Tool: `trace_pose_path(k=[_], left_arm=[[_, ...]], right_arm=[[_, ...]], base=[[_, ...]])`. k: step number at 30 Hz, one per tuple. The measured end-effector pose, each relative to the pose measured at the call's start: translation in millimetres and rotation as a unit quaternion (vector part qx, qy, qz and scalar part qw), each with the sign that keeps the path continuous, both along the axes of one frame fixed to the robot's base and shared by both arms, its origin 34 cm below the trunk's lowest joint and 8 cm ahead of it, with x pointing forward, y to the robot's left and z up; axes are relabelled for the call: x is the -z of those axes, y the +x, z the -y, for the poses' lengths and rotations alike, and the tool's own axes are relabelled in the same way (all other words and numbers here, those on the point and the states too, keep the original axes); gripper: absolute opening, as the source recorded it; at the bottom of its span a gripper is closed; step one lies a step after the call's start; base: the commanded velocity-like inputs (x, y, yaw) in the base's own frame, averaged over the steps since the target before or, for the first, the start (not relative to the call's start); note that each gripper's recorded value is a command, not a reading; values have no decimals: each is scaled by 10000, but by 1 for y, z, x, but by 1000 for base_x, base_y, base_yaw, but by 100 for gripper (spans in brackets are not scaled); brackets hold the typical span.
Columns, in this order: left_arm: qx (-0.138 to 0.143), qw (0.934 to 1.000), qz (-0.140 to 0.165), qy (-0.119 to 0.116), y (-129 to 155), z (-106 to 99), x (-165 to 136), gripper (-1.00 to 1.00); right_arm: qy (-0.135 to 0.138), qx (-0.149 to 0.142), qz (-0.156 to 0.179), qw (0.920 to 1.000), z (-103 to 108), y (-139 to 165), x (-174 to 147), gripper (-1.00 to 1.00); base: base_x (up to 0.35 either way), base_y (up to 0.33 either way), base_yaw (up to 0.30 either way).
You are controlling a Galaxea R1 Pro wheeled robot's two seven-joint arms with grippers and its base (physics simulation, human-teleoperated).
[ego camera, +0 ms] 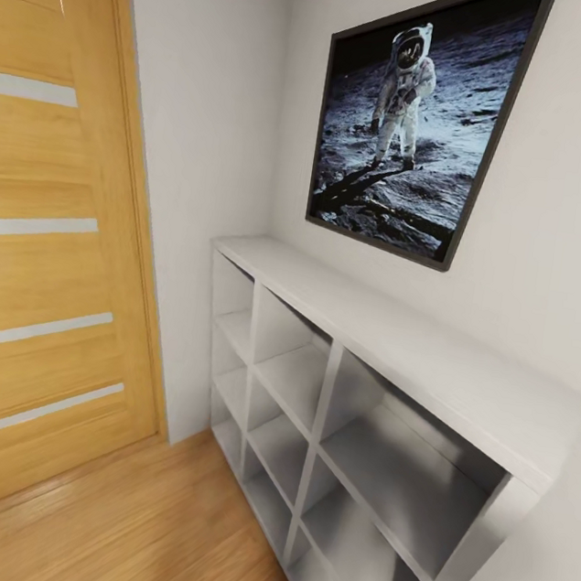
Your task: Attach the digital camera to the camera tripod in the bedroom.
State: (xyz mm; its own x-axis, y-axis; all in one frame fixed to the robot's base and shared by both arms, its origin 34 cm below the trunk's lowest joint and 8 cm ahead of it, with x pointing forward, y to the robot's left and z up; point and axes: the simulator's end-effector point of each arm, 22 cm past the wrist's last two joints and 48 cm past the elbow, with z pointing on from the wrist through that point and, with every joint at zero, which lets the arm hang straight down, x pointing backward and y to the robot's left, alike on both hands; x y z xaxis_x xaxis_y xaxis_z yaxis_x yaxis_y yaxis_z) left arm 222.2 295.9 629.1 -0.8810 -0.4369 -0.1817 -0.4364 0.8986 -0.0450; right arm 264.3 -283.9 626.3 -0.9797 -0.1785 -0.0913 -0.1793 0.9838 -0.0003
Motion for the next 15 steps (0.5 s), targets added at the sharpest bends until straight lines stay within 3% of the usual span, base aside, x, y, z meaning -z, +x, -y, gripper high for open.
trace_pose_path(k=[6,7,8,9,14,15], left_arm=[[154,9992,-13,-380,62,2,-23,100],[289,9977,26,-612,102,9,-44,100],[366,9960,494,-648,158,11,-70,100],[449,9944,633,-719,178,15,-86,100],[646,9858,1326,-806,260,24,-144,100],[723,9804,1637,-824,297,27,-173,100]], right_arm=[[380,-273,-27,9989,-58,51,-17,100],[686,-286,-329,9967,-84,60,-31,100],[870,-344,194,9954,-100,114,-56,100],[1088,-367,299,9929,-115,135,-75,100],[1517,-477,764,9843,-142,186,-124,100],[1679,-538,1073,9785,-153,210,-152,100]], base=[[0,0,0],[0,0,0],[0,0,0],[0,0,0],[0,0,0],[0,0,0]])
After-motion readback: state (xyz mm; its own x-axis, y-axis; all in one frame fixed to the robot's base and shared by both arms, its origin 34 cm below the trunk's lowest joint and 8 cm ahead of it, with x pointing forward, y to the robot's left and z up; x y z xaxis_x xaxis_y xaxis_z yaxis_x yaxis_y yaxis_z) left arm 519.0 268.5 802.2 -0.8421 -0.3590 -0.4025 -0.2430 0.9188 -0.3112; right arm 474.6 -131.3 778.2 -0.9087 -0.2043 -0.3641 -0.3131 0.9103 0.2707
